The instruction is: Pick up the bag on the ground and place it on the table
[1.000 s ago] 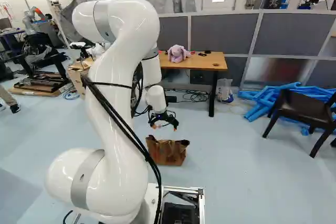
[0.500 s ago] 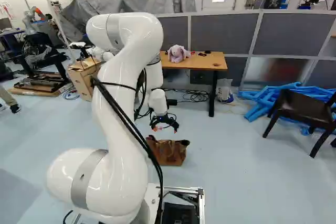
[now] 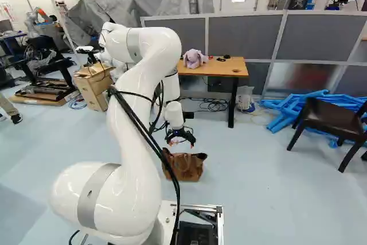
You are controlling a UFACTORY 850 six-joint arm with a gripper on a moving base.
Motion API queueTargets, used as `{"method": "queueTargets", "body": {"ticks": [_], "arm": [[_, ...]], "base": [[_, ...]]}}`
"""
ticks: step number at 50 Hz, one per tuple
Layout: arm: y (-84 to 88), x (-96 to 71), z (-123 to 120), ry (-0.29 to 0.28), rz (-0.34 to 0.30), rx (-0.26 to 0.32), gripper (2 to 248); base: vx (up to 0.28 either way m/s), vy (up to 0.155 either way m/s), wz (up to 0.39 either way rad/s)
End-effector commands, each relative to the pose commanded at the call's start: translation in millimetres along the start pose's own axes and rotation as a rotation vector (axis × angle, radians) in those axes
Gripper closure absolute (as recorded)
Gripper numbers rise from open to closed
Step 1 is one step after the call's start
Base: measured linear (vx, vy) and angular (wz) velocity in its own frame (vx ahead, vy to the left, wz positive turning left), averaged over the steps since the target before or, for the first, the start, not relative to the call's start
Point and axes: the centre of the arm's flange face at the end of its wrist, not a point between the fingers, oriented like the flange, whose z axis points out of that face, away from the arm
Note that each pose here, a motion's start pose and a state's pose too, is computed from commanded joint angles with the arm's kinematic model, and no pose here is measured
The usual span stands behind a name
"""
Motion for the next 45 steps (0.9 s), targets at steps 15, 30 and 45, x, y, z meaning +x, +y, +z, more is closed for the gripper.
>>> {"method": "queueTargets", "body": {"ticks": [15,30,45], "arm": [[0.0,2.3,22.9,-0.018,0.002,0.000,3],[0.0,3.7,45.9,-0.035,0.127,-0.002,3],[0.0,4.8,68.9,-0.050,0.284,-0.007,3]], "base": [[0.000,0.000,0.000],[0.000,0.000,0.000],[0.000,0.000,0.000]]}}
